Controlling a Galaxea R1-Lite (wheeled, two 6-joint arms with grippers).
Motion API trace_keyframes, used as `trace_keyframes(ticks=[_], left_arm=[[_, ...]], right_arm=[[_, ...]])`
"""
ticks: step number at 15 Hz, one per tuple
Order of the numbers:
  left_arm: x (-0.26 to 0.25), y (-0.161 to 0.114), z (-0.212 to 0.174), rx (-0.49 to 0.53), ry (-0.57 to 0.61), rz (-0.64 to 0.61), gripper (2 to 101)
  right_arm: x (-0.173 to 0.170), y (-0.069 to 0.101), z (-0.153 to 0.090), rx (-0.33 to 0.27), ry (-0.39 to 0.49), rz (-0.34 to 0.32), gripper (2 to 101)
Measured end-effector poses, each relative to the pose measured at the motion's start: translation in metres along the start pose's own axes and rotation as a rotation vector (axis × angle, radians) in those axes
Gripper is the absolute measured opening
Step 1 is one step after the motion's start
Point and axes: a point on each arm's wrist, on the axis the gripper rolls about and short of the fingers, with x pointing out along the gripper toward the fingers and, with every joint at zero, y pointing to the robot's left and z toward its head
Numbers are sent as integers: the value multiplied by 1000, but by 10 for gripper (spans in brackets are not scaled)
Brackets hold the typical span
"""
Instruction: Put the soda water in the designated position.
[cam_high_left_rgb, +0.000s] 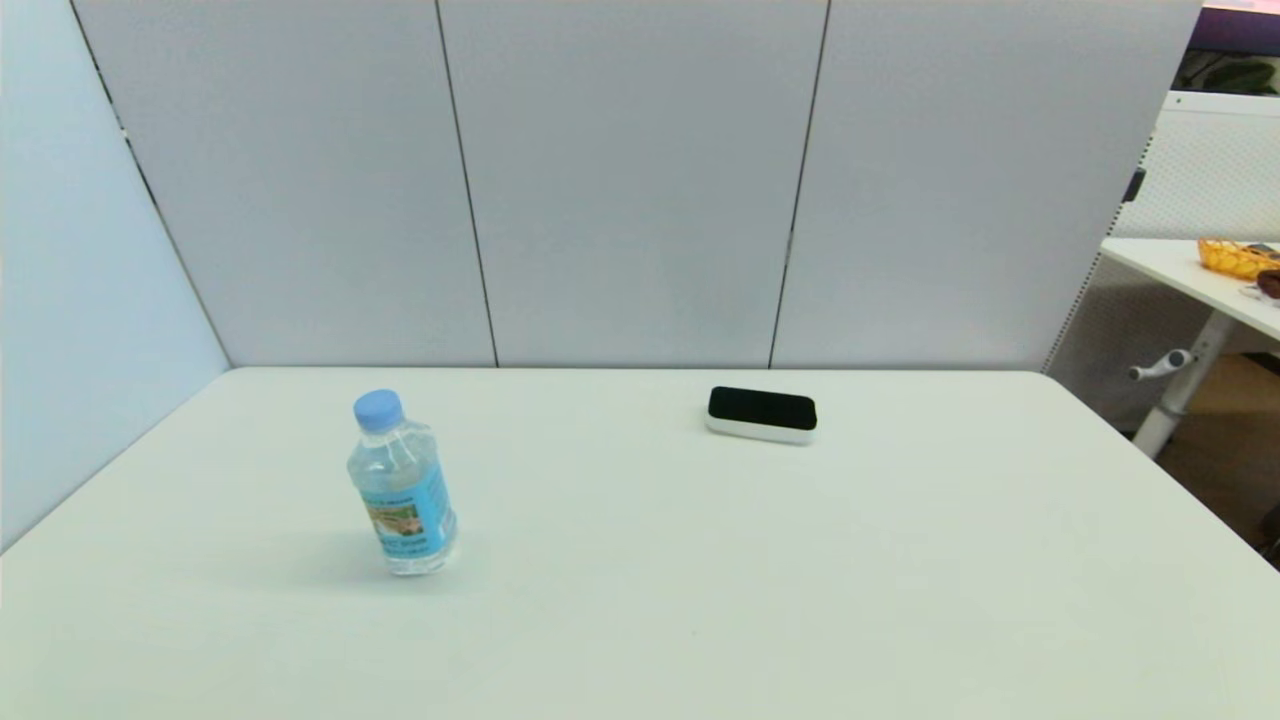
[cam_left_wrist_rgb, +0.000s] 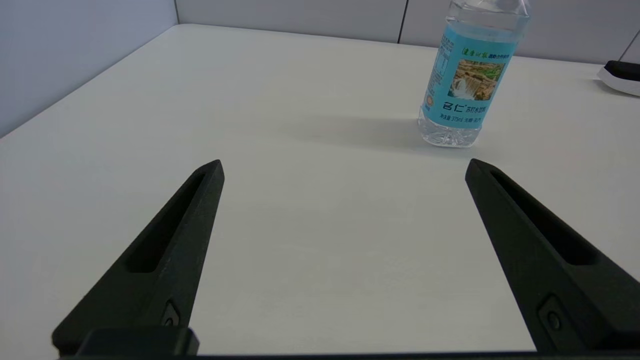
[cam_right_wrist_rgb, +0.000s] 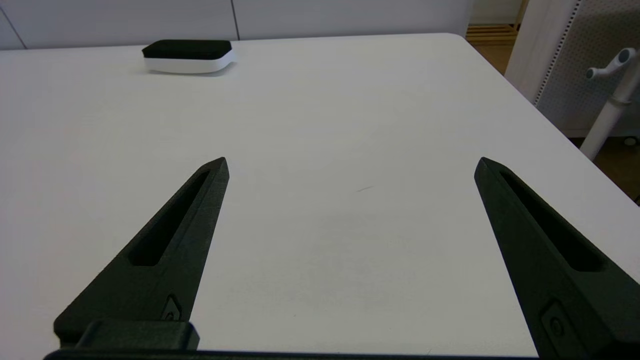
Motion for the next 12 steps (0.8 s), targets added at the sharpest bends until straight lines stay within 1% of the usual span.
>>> trace_keyframes(ticks=[2, 7, 9, 12], left_arm=[[0, 0, 0, -20, -2, 0, 978], [-1, 0, 4, -23, 3, -1, 978], [-7, -2, 29, -27, -47, -11, 978], [-17, -5, 90, -28, -139, -35, 978]], right_arm=[[0, 0, 0, 0, 0, 0, 974], [0, 0, 0, 0, 0, -1, 973], [0, 0, 0, 0, 0, 0, 973], [0, 0, 0, 0, 0, 0, 974]])
